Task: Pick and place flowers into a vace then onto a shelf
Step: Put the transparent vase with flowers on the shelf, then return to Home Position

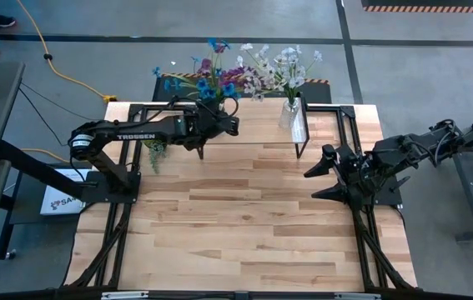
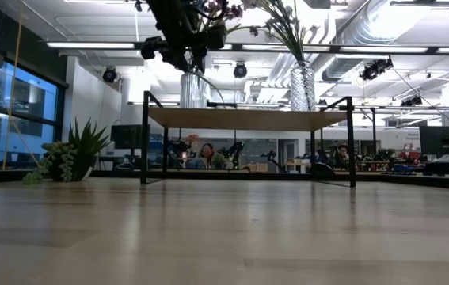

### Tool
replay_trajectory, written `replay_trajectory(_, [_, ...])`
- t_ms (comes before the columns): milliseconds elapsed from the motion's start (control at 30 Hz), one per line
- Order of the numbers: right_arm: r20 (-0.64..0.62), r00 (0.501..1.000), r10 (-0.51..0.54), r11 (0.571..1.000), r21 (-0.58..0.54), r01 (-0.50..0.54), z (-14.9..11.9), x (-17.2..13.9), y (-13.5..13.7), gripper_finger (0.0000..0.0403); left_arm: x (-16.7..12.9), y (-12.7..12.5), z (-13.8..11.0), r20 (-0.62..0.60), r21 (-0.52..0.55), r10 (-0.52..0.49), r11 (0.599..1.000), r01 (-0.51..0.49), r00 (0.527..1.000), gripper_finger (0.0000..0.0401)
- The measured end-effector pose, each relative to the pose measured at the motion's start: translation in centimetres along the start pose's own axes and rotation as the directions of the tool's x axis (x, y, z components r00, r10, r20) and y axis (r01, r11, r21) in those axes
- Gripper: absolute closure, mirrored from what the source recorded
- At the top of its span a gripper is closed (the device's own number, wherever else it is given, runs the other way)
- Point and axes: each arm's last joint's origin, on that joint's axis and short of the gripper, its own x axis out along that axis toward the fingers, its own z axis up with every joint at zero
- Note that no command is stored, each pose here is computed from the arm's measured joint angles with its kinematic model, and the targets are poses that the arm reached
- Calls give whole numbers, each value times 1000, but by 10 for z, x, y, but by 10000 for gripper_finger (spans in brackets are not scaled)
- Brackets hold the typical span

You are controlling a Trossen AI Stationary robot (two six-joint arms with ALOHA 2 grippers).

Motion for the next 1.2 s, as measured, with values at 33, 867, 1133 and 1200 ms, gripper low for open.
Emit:
replay_trajectory(33, [0,1000,0,1000,0,0,0,0,0,86,0,0,0,3,-3,4,1000,-4,1000,213])
replay_trajectory(867, [-2,1000,3,1000,-14,-3,0,0,0,86,-10,-2,-8,10,22,28,999,-29,1000,101])
replay_trajectory(1133, [-3,1000,3,1000,-15,-3,0,0,0,86,-13,-4,-10,29,32,39,999,-40,999,77])
replay_trajectory(1200, [-2,1000,3,1000,-15,-3,0,0,0,86,-13,-4,-10,29,37,39,999,-40,999,71])
